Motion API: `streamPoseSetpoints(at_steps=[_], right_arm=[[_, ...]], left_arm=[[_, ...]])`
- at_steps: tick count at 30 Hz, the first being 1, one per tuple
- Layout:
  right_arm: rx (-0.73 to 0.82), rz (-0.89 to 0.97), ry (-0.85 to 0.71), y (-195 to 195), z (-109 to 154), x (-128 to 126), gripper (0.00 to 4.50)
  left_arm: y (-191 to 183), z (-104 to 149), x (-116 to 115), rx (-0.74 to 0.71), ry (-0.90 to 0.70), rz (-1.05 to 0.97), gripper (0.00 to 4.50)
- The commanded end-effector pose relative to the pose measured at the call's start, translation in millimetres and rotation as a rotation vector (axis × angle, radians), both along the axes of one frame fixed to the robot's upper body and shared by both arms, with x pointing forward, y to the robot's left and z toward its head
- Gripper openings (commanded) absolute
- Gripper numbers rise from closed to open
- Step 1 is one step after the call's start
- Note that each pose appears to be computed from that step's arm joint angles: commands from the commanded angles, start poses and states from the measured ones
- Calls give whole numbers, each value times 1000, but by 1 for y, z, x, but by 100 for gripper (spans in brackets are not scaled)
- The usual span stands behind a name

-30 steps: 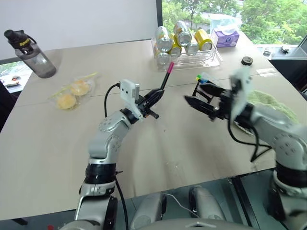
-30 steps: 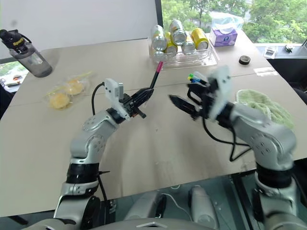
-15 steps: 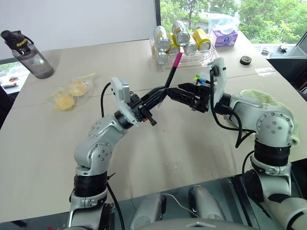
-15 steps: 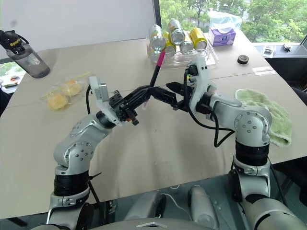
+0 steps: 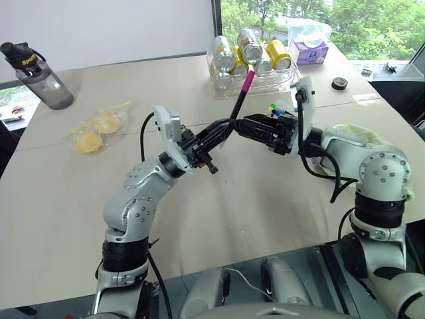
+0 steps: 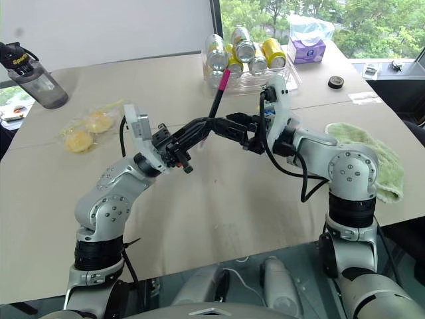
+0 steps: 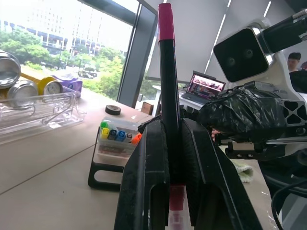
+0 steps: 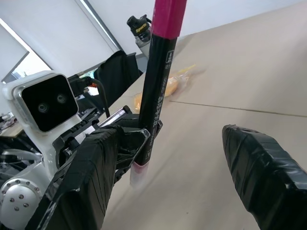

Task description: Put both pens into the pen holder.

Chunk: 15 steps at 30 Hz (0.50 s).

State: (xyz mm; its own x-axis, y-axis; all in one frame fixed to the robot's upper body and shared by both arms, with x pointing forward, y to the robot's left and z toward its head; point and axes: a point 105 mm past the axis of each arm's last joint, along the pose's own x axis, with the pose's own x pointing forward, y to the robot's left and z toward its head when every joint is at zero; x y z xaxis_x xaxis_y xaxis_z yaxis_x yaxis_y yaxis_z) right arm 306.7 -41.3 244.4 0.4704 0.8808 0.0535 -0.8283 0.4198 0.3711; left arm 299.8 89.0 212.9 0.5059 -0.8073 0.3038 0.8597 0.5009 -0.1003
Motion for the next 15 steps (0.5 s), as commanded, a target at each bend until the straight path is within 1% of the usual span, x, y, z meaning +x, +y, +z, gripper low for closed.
streamPoseSetpoints(at_steps=[1, 6, 13, 15], right_arm=[[70, 14, -116, -4, 27, -8, 363], [98, 17, -126, -1, 33, -7, 363], [92, 5, -105, 2, 30, -4, 363], [88, -5, -102, 1, 29, -2, 307]], left_arm=[[-4, 1, -3, 8, -5, -27, 0], [-9, 0, -6, 10, -6, -48, 0], [-12, 1, -7, 9, -12, -60, 0], [-13, 0, -7, 12, -12, -67, 0]])
